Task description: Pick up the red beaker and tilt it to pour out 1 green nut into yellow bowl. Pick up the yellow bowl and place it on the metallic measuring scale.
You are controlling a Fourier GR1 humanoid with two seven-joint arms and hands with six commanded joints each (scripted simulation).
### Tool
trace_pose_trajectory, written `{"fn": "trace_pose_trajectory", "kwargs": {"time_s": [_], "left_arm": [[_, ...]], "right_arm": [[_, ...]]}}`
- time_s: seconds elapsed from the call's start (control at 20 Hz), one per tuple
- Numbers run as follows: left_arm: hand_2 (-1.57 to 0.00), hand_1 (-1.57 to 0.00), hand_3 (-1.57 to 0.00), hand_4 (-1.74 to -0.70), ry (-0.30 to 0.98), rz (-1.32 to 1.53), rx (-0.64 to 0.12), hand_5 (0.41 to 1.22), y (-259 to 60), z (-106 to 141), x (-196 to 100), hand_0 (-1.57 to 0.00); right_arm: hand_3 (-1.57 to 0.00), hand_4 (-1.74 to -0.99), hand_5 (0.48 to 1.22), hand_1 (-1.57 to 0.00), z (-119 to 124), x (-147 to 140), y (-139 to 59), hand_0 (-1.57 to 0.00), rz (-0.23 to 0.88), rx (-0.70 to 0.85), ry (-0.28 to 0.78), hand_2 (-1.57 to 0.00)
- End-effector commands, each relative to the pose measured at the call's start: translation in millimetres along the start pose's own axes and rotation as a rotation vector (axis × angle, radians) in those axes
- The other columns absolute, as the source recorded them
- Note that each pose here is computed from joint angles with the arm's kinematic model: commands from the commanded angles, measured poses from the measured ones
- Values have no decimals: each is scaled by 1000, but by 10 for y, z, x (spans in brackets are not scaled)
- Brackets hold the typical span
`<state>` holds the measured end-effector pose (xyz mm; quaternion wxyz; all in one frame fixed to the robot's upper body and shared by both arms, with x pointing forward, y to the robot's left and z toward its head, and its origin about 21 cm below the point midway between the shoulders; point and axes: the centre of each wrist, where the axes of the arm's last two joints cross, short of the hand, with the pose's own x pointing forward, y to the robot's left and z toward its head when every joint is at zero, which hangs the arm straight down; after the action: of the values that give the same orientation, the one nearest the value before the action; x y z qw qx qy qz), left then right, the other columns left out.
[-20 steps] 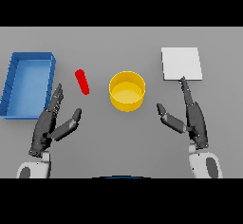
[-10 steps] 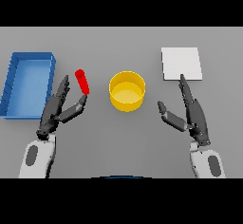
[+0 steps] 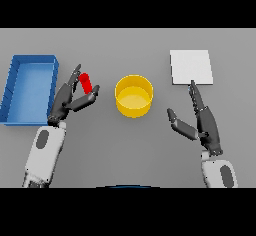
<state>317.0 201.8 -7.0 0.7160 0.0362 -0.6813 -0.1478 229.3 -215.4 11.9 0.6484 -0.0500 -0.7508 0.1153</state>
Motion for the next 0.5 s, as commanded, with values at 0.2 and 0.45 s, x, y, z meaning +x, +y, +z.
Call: {"fn": "trace_pose_trajectory", "kwargs": {"time_s": [0.2,0.45], "left_arm": [[1,1,1,-1199,8,-23,7,669,-51,-182,-14,1],[1,1,1,-1246,6,13,22,695,-113,-339,-61,1]], "right_arm": [[1,-1234,635,1,-5,8,-13,1,6,-8,3,1],[1,-1245,642,1,0,9,-26,1,8,-12,11,1]]}}
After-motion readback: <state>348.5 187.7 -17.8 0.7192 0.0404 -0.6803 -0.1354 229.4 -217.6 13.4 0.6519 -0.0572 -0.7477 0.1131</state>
